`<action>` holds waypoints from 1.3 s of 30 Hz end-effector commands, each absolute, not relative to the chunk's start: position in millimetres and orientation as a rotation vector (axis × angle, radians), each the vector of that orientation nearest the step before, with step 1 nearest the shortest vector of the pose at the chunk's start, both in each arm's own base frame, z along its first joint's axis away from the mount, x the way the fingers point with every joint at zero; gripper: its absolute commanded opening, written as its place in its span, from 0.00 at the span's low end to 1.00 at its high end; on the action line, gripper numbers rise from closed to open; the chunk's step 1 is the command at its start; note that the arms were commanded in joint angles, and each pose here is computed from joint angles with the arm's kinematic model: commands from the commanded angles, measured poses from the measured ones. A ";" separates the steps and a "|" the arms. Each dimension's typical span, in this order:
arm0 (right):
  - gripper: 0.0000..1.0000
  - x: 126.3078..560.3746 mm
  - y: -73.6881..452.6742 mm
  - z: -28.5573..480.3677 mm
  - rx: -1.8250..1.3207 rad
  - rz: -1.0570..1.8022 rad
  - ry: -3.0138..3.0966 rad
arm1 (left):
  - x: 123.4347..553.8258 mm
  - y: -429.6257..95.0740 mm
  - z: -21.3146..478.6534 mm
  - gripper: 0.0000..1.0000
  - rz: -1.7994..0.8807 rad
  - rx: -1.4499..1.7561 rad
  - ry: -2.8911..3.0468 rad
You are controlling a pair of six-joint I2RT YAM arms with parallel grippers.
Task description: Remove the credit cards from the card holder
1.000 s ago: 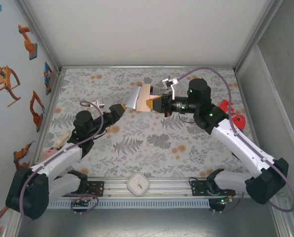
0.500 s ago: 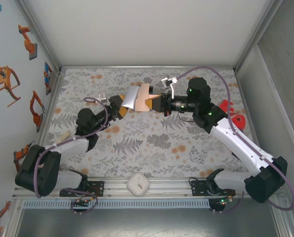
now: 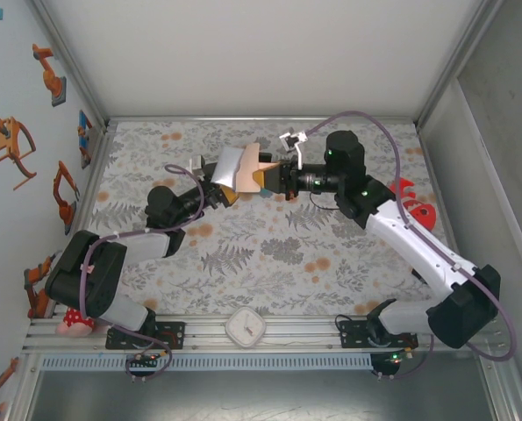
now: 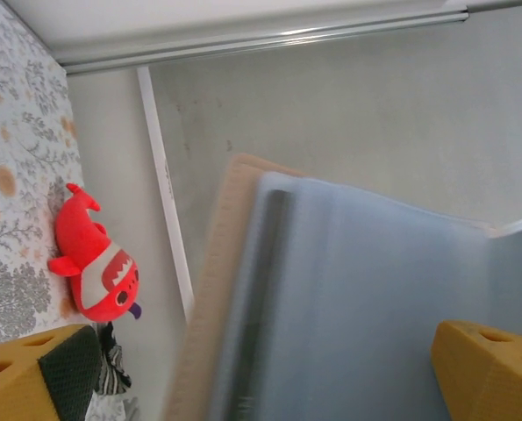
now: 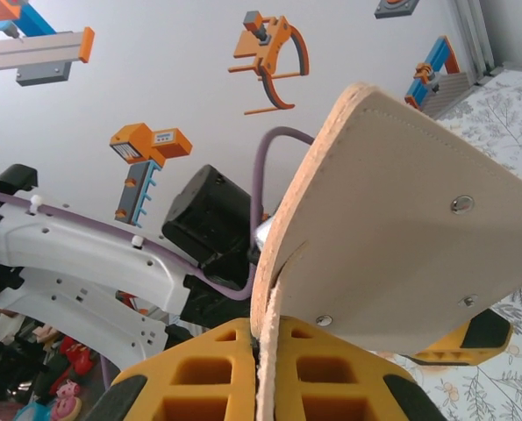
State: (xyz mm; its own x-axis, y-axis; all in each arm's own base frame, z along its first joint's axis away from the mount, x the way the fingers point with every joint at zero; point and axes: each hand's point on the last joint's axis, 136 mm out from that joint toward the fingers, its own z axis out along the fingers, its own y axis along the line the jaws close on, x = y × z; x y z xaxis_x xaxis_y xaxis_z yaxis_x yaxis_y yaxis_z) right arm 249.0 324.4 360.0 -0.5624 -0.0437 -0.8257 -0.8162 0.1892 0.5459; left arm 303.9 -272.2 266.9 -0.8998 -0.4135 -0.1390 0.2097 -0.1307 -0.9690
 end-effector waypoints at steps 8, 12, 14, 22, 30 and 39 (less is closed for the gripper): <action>0.00 255.1 323.5 361.2 -0.829 1.368 1.743 | 285.9 -270.9 310.8 1.00 -2.138 -0.090 1.618; 0.00 259.4 311.1 347.2 -0.779 1.288 1.808 | 283.9 -268.5 314.7 0.91 -2.127 -0.078 1.601; 0.00 262.7 305.7 338.0 -0.752 1.251 1.851 | 282.9 -268.3 315.5 0.86 -2.127 -0.073 1.599; 0.00 267.4 294.3 312.0 -0.690 1.165 1.958 | 285.1 -268.3 311.1 0.74 -2.117 -0.080 1.606; 0.00 267.3 293.2 305.3 -0.681 1.161 1.972 | 284.4 -268.8 308.6 0.50 -2.064 -0.053 1.632; 0.00 257.1 303.4 319.5 -0.726 1.286 1.897 | 270.8 -262.1 272.5 0.10 -1.511 0.020 2.007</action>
State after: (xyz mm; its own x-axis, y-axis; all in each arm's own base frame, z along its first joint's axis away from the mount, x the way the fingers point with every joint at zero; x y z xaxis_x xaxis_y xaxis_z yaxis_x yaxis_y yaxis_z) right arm 262.7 299.3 302.6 -0.6151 -0.0820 -0.7842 -0.7368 0.4139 0.5346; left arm 280.6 -267.1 285.1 -0.8494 -0.4125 -0.3293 0.3104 0.1142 -0.9437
